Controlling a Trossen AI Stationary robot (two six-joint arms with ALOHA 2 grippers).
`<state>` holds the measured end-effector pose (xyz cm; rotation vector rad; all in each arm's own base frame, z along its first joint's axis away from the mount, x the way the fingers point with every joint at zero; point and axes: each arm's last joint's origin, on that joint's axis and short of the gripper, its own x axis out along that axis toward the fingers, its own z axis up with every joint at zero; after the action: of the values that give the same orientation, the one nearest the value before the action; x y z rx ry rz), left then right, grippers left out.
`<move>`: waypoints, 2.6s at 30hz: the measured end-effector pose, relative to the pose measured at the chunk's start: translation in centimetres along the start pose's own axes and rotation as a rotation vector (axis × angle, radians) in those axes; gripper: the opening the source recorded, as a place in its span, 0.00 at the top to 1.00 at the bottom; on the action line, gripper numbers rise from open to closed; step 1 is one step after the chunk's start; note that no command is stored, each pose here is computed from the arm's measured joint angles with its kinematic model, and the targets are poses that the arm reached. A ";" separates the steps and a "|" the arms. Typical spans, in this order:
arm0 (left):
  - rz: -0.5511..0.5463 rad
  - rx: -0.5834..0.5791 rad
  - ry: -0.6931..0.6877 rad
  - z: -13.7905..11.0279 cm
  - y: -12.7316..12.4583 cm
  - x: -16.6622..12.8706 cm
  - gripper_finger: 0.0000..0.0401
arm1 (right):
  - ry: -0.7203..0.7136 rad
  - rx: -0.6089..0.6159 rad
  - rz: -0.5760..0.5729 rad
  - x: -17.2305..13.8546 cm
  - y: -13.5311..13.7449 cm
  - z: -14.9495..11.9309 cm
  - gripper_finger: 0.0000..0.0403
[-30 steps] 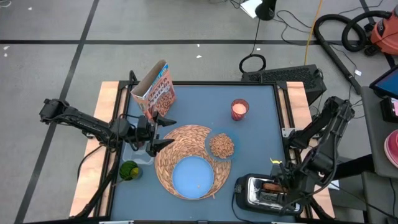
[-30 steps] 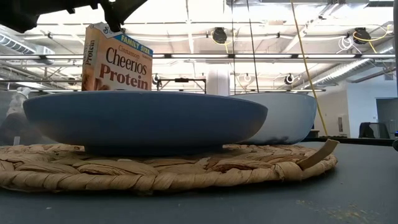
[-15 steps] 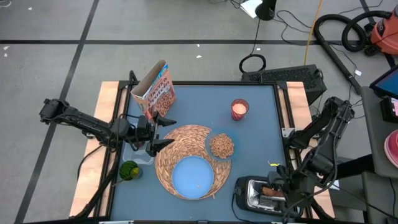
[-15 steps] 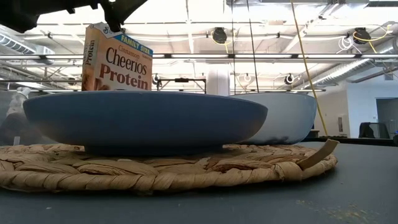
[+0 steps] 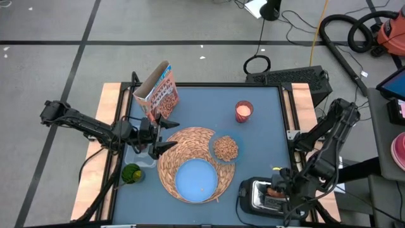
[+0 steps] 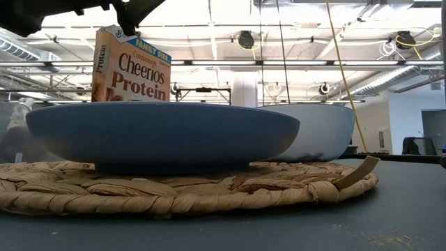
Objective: Arrange a breakfast setting
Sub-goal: Put the bagel on the blue plate
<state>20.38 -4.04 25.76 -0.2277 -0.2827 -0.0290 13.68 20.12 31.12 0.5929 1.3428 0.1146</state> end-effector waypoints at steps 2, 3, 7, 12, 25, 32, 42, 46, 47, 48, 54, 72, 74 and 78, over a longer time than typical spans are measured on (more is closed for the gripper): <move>0.000 0.000 0.000 0.0 0.0 0.0 0.02 | 0.031 0.008 -0.004 0.5 -0.3 -0.1 0.04; 0.000 0.000 0.000 0.0 0.0 0.0 0.02 | 0.040 0.016 0.000 0.7 -0.4 -0.2 0.05; 0.000 0.000 0.000 0.0 0.0 0.0 0.02 | 0.051 0.025 -0.002 0.9 -0.5 -0.2 0.12; 0.000 0.000 0.000 0.0 0.0 0.0 0.02 | 0.042 0.029 0.018 0.4 -0.7 -0.3 0.26; 0.000 0.000 0.000 0.0 0.0 0.0 0.02 | -0.014 0.053 0.054 -0.9 -1.1 -0.3 0.69; 0.000 0.000 0.001 0.0 0.0 0.0 0.02 | -0.017 0.056 0.054 -0.9 -1.1 -0.3 0.81; 0.000 0.002 0.000 0.0 0.0 0.0 0.02 | -0.039 0.077 0.067 -1.8 -1.4 -0.3 0.85; 0.000 0.003 0.001 0.0 0.0 0.0 0.02 | -0.053 0.079 0.068 -2.4 -1.8 -0.4 0.85; 0.000 0.003 0.000 0.0 0.0 0.0 0.02 | -0.055 0.079 0.071 -2.6 -1.9 -0.5 0.85; 0.000 0.003 0.000 0.0 0.0 0.0 0.02 | -0.060 0.079 0.071 -2.7 -2.0 -0.5 0.85; 0.000 0.004 0.001 0.0 0.0 0.0 0.02 | -0.091 0.081 0.107 -3.9 -2.5 -0.6 0.85; 0.000 0.003 0.001 0.0 0.0 0.0 0.02 | -0.208 0.135 0.235 -7.1 -3.8 -0.4 0.85; 0.000 0.003 0.000 0.0 0.0 0.0 0.02 | -0.229 0.142 0.248 -7.4 -4.0 -0.2 0.85; 0.000 0.003 0.000 0.0 0.0 0.0 0.02 | -0.306 0.140 0.271 -7.9 -4.1 0.6 0.85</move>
<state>20.38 -4.03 25.76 -0.2247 -0.2825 -0.0286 11.24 13.26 36.24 0.8738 0.9746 0.1443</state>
